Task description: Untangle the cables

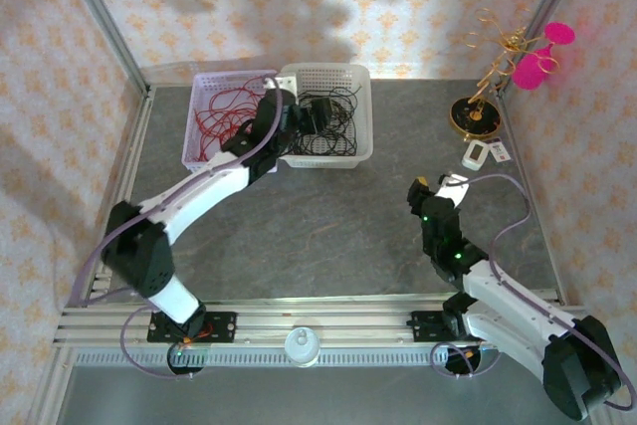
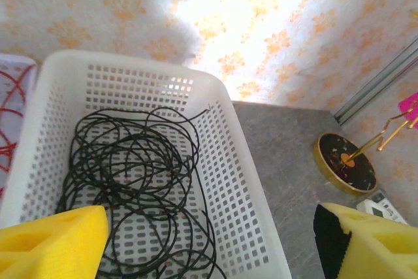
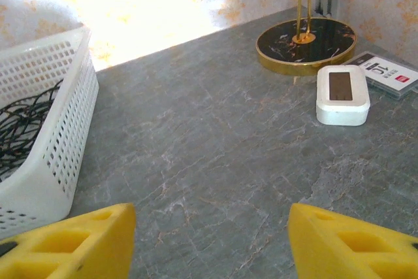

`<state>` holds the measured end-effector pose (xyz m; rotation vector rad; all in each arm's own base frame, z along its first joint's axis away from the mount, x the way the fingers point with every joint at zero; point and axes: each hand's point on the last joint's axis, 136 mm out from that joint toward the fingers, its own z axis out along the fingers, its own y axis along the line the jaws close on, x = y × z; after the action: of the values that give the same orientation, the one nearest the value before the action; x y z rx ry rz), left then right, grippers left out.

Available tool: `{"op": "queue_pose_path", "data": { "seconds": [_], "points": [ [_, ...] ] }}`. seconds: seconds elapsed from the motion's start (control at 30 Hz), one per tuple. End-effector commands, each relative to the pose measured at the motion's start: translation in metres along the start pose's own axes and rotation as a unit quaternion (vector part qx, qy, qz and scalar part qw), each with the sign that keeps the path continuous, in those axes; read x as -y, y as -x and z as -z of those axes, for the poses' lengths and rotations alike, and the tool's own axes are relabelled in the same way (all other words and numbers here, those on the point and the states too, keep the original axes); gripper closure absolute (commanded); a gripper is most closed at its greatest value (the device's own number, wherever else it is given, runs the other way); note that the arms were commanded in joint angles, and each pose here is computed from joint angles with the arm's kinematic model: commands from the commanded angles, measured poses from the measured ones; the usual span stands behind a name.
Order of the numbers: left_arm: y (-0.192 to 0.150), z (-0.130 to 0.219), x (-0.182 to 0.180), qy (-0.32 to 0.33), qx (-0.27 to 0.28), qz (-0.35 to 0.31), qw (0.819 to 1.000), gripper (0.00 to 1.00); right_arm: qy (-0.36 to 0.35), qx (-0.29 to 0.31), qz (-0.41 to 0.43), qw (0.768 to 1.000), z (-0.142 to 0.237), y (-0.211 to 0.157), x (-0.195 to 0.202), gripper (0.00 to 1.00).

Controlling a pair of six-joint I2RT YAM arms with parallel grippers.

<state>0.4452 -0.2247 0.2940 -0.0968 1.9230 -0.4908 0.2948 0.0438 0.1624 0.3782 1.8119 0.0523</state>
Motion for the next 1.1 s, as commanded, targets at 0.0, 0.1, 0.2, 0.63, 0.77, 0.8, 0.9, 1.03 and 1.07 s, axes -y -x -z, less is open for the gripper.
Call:
{"op": "queue_pose_path", "data": {
  "seconds": [0.0, 0.1, 0.2, 0.63, 0.77, 0.8, 0.9, 1.03, 1.07],
  "points": [
    [-0.024, 0.022, -0.023, 0.033, -0.024, -0.021, 0.999, 0.17, -0.003, 0.009, 0.003, 1.000, 0.001, 0.001, 0.004, 0.37],
    [-0.031, 0.050, -0.038, 0.041, -0.022, -0.023, 0.999, 0.17, -0.007, 0.011, 0.004, 1.000, 0.001, 0.004, 0.005, 0.37],
    [-0.043, 0.075, -0.051, 0.041, -0.022, -0.016, 0.999, 0.18, -0.008, 0.021, 0.008, 1.000, 0.000, 0.011, 0.004, 0.37],
    [-0.135, 0.117, -0.085, 0.000, -0.072, 0.036, 0.997, 0.18, -0.046, 0.055, 0.025, 0.997, -0.060, 0.023, 0.050, 0.25],
    [-0.145, 0.121, -0.092, 0.002, -0.074, 0.040, 0.996, 0.18, -0.060, 0.056, 0.033, 0.996, -0.072, 0.009, 0.068, 0.24],
    [-0.147, 0.122, -0.093, 0.002, -0.076, 0.040, 0.996, 0.18, -0.057, 0.046, 0.036, 0.997, -0.077, 0.008, 0.066, 0.24],
    [-0.152, 0.122, -0.095, 0.003, -0.081, 0.041, 0.996, 0.18, -0.032, 0.091, 0.026, 0.995, -0.075, 0.022, 0.061, 0.24],
    [-0.156, 0.119, -0.098, 0.009, -0.084, 0.041, 0.996, 0.18, -0.023, 0.109, 0.022, 0.994, -0.076, 0.019, 0.063, 0.24],
    [-0.156, 0.119, -0.099, 0.012, -0.084, 0.041, 0.996, 0.18, -0.015, 0.112, 0.023, 0.993, -0.074, 0.015, 0.062, 0.24]
  ]
}}
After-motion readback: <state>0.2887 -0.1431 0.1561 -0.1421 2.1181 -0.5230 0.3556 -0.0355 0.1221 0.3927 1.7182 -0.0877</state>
